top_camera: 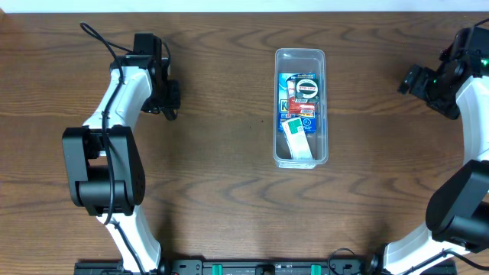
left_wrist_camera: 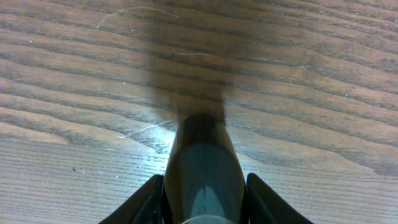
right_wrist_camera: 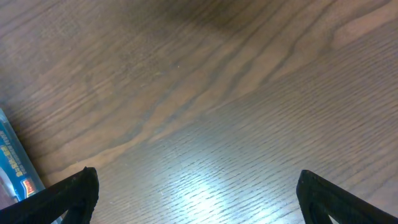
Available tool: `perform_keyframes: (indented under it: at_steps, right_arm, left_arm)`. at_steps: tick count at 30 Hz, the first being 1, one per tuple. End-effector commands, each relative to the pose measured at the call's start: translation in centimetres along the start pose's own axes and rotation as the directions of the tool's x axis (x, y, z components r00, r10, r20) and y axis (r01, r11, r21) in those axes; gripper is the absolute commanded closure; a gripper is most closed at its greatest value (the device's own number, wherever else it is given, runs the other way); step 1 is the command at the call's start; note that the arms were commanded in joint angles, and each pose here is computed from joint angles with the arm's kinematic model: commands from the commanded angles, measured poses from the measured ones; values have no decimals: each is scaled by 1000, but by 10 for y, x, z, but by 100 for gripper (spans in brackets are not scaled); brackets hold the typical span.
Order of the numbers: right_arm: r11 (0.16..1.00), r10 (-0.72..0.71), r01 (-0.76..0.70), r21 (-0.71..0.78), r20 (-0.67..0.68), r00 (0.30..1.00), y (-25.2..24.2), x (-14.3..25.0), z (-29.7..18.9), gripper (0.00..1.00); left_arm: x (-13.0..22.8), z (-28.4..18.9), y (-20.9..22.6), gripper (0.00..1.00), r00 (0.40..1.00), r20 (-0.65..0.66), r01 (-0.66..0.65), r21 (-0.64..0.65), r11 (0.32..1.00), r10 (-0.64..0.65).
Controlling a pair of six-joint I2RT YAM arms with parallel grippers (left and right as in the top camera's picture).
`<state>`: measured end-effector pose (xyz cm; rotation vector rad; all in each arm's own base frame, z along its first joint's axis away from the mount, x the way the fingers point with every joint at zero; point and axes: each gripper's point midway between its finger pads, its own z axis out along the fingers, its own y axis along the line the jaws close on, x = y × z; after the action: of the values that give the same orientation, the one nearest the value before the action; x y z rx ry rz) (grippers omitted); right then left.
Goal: Pack container
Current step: 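Descend the left gripper over the dark bottle and grasp it, then carry the dark bottle right over the container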
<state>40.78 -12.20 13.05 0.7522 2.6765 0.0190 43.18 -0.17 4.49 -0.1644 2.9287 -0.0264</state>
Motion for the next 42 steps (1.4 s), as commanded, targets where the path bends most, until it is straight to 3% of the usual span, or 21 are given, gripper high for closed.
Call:
perform_keyframes:
  at_steps: [1, 4, 7, 16, 24, 31, 38, 42]
  right_arm:
    - [1000, 6, -6, 8, -2, 1000, -2, 1, 2, 1]
    - [1000, 6, -6, 8, -2, 1000, -2, 1, 2, 1]
    - [1000, 6, -6, 8, -2, 1000, -2, 1, 2, 1]
    - [1000, 6, -6, 8, -2, 1000, -2, 1, 2, 1]
    - [1000, 6, -6, 8, -2, 1000, -2, 1, 2, 1]
    - [1000, 6, -6, 8, -2, 1000, -2, 1, 2, 1]
    - [1000, 6, -6, 8, -2, 1000, -2, 1, 2, 1]
    - [1000, 6, -6, 8, -2, 1000, -2, 1, 2, 1]
  left_arm:
    - [4, 8, 1, 60, 1000, -20, -4, -4, 1000, 4]
    - [4, 8, 1, 61, 1000, -20, -4, -4, 1000, 4]
    - [3, 8, 1, 72, 1000, -19, 11, -4, 1000, -12]
    - [7, 2, 1, 71, 999, -35, 19, -5, 1000, -19]
    - [-2, -35, -18, 71, 999, 50, 3, 23, 1000, -4]
    - [4, -111, -67, 72, 983, 184, -37, 85, 996, 20]
    - [41, -189, -139, 71, 953, 301, -93, 214, 972, 24]
    - [64, -208, -176, 71, 951, 309, -117, 280, 953, 26]
